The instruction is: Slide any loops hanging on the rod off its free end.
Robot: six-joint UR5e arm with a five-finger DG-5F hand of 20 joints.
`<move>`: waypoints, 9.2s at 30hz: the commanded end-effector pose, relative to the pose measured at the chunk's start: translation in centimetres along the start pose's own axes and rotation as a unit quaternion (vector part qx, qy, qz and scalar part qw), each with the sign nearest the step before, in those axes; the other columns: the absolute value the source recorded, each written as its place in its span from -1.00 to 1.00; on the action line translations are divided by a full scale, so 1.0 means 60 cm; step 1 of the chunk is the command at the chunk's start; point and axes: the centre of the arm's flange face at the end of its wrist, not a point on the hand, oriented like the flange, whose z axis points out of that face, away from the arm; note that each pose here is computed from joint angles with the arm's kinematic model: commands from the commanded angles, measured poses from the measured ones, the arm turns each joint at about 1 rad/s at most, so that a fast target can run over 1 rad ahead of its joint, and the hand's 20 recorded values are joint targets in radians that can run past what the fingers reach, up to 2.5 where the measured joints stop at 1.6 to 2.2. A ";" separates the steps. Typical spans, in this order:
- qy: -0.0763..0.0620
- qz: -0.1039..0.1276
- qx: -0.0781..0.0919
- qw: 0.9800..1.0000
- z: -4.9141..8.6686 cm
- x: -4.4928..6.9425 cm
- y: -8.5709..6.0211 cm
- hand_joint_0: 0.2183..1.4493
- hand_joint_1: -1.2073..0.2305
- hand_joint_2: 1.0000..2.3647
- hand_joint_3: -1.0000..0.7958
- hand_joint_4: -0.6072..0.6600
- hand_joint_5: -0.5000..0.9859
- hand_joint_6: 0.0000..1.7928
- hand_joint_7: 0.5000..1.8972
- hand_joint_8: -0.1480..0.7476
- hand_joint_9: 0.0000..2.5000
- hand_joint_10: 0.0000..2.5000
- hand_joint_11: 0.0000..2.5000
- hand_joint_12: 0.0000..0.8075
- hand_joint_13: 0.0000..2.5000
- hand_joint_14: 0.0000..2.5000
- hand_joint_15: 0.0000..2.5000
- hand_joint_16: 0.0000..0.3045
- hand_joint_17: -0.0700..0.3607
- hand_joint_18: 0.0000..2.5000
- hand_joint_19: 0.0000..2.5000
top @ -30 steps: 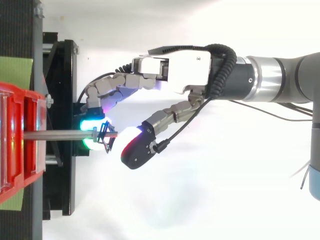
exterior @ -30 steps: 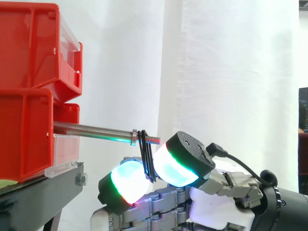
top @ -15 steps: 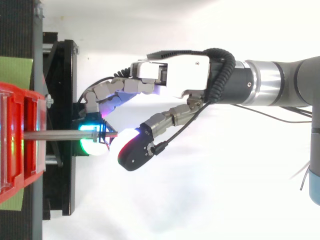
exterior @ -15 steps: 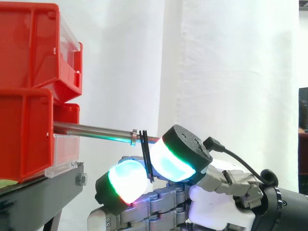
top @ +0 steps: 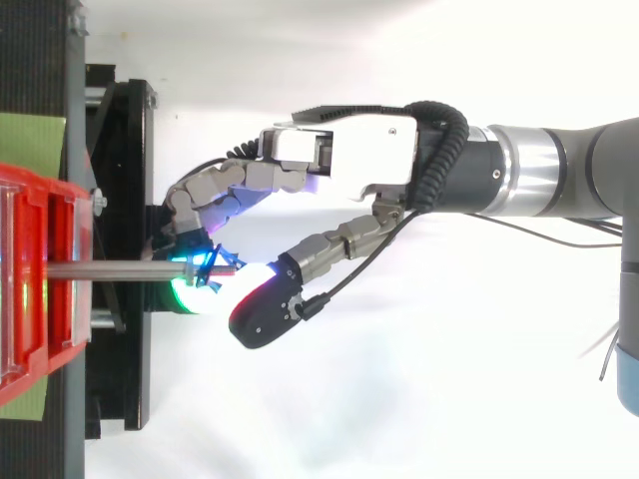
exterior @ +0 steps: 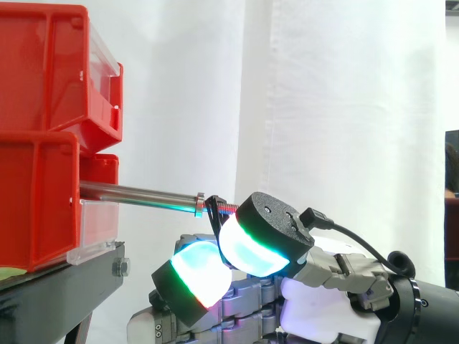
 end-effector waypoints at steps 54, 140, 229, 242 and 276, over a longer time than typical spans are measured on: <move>0.036 0.021 0.072 0.997 -0.032 -0.095 0.014 -0.37 -0.22 -0.97 -0.07 0.17 -0.58 -0.05 -0.04 -0.09 -0.51 -1.00 -0.87 -0.29 -0.56 -1.00 -0.97 -0.77 -0.32 -0.59 -0.79; -0.037 0.166 0.153 0.973 -0.090 -0.136 0.125 -0.27 -0.45 -0.99 -0.31 0.16 -0.60 -0.07 -0.13 -0.13 -0.53 -1.00 -0.90 -0.31 -0.54 -1.00 -0.96 -0.77 -0.30 -0.55 -0.80; -0.032 0.175 0.191 0.965 -0.102 -0.121 0.121 -0.13 -0.53 -1.00 -0.44 0.11 -0.62 -0.07 -0.12 -0.17 -0.55 -0.99 -0.90 -0.35 -0.57 -1.00 -0.99 -0.77 -0.31 -0.55 -0.85; -0.032 0.180 0.193 0.964 -0.103 -0.119 0.119 -0.35 -0.36 -1.00 -0.44 0.11 -0.60 -0.08 -0.11 -0.15 -0.52 -1.00 -0.89 -0.41 -0.56 -1.00 -0.97 -0.80 -0.36 -0.57 -0.80; -0.030 0.185 0.260 0.947 -0.132 -0.116 0.126 -0.38 -0.24 -1.00 -0.44 0.15 -0.53 -0.09 0.10 -0.16 -0.47 -1.00 -0.91 -0.43 -0.59 -1.00 -0.98 -0.81 -0.37 -0.63 -0.80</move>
